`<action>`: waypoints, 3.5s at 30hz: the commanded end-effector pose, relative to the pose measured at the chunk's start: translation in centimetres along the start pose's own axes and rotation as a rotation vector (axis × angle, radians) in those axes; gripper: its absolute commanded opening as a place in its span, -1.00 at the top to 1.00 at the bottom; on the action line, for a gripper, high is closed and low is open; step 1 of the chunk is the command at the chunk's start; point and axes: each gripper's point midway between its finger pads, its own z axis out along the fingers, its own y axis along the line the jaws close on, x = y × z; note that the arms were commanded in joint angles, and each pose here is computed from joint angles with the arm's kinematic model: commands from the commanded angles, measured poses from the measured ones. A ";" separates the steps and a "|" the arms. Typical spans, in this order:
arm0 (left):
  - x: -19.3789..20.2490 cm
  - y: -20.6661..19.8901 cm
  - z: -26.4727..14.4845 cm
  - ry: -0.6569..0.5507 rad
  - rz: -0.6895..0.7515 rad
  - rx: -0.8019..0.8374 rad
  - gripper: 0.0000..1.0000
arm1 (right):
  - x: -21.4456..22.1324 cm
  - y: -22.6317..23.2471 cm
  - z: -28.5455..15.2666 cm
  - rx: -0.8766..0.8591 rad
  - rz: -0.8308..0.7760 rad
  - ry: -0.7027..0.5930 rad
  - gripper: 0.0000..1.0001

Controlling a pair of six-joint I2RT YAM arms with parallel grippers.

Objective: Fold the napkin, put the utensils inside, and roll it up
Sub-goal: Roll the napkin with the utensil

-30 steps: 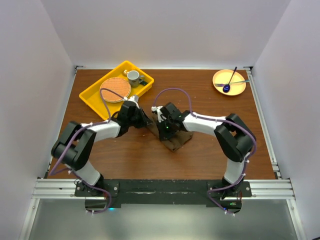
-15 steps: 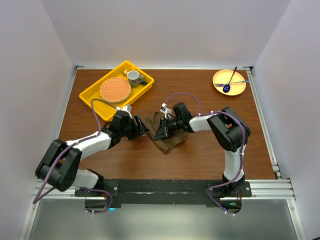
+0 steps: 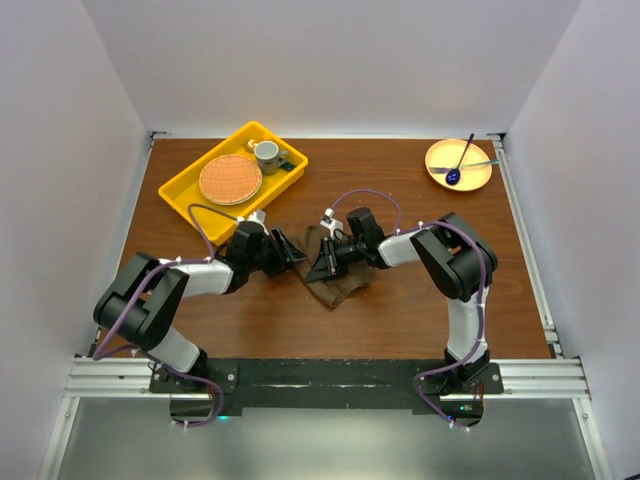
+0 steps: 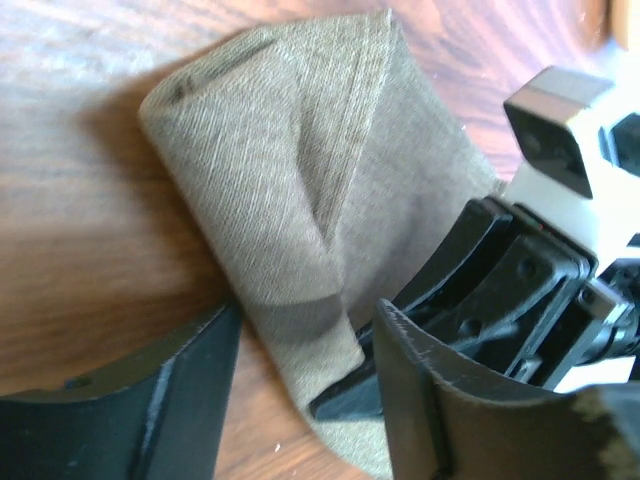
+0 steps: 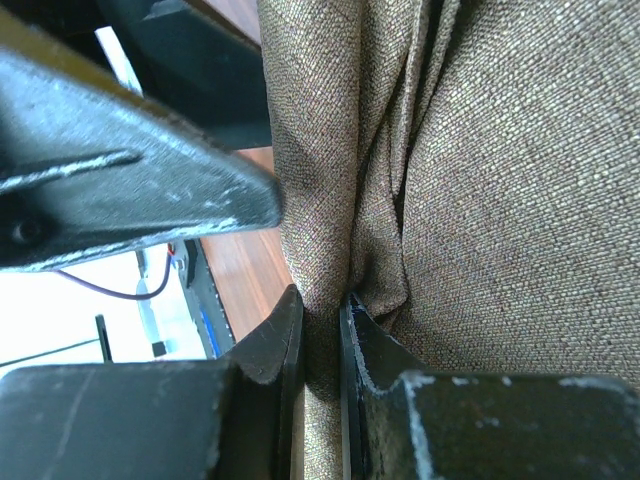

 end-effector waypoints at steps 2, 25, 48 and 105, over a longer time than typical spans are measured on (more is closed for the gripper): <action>-0.3 2.5 1.6 -0.019 0.013 -0.090 0.12 | 2.3 -0.8 -0.4 0.031 0.030 0.057 1.00; 1.3 3.3 0.1 0.050 0.053 -0.166 1.00 | 3.2 2.3 -8.6 0.649 -0.238 -0.165 -0.11; 5.6 1.8 -3.4 0.167 -0.202 -0.405 1.00 | 1.9 6.1 -0.6 1.064 -0.729 -0.439 -0.51; 2.1 -5.3 -6.9 -0.067 0.187 0.192 0.03 | 9.4 -3.3 0.6 0.021 0.058 -0.126 1.00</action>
